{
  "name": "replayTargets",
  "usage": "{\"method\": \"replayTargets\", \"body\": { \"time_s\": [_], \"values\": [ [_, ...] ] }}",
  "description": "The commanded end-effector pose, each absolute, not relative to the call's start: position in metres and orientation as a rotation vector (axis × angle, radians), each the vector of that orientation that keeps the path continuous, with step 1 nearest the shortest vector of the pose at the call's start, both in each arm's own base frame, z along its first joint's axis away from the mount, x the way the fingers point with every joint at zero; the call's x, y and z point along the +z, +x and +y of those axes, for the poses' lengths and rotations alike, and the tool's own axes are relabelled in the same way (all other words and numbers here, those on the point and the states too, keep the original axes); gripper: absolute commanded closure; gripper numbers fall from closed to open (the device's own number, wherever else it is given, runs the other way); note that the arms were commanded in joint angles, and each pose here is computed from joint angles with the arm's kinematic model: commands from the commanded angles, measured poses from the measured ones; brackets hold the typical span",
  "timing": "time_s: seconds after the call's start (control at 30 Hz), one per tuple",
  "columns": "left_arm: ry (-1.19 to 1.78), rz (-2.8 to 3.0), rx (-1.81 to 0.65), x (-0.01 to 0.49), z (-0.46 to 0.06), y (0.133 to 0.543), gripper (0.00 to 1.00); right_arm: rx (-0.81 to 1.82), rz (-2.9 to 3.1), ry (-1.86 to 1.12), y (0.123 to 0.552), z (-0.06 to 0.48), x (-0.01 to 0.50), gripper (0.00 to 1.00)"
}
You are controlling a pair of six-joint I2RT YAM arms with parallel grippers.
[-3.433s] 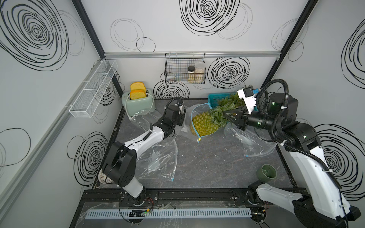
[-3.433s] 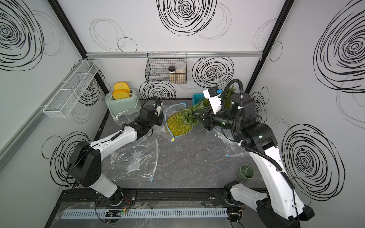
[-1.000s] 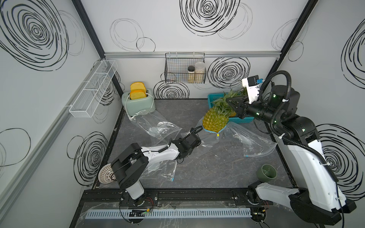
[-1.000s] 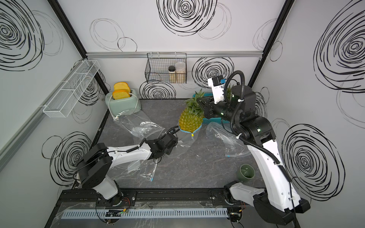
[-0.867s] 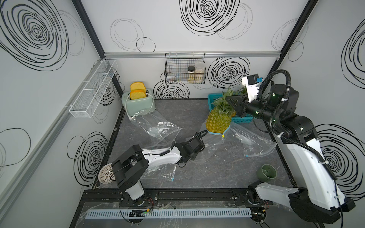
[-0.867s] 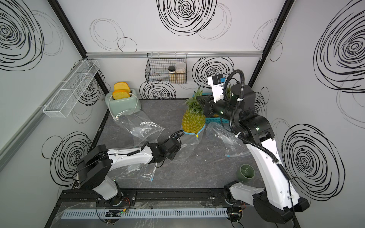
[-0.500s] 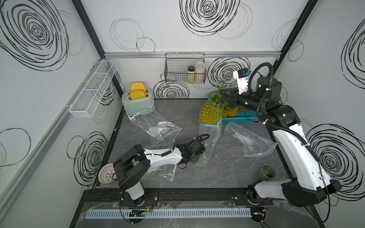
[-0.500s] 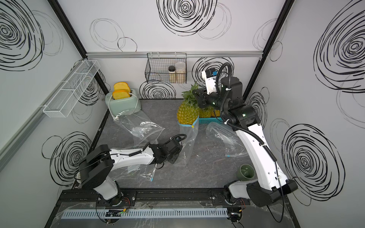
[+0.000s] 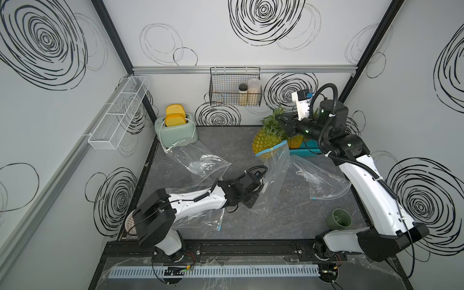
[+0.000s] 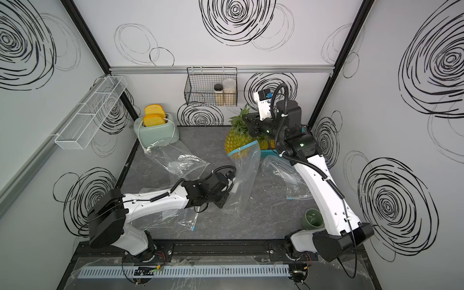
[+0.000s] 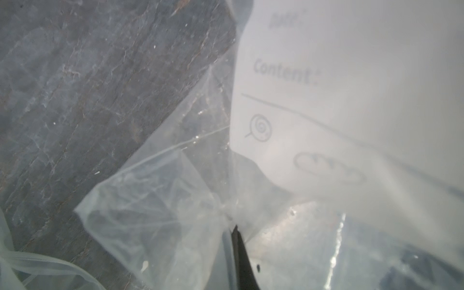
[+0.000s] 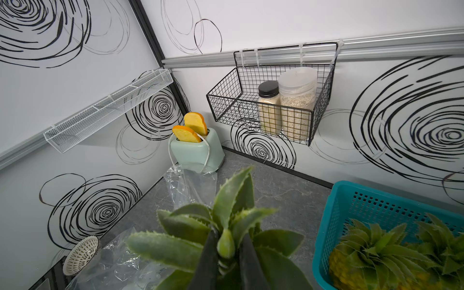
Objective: Open the zip-top bag and take out the pineapple
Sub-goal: Pick up the pineapple from the zipper food storage bag.
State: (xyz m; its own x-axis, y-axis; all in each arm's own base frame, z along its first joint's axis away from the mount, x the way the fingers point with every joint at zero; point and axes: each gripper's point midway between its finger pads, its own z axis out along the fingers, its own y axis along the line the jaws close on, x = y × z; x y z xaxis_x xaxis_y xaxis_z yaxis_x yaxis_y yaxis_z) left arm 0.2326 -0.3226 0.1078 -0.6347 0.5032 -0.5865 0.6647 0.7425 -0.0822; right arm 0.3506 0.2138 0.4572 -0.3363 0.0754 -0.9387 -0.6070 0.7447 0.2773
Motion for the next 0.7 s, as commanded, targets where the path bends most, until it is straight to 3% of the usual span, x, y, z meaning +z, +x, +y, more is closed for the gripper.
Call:
{"method": "replayTargets", "body": {
  "time_s": [0.0,0.23,0.67],
  "values": [
    [0.932,2.356,-0.413,0.130,-0.322,0.229,1.00,0.765,1.597,-0.428,0.350,0.216,0.504,1.00],
    [0.950,2.427,-0.146,0.113,-0.283,0.239,1.00,0.728,1.613,-0.412,0.361,0.212,0.496,1.00],
    [0.862,2.602,0.120,0.066,-0.224,0.264,1.00,0.713,1.562,-0.416,0.362,0.203,0.525,1.00]
  ]
}}
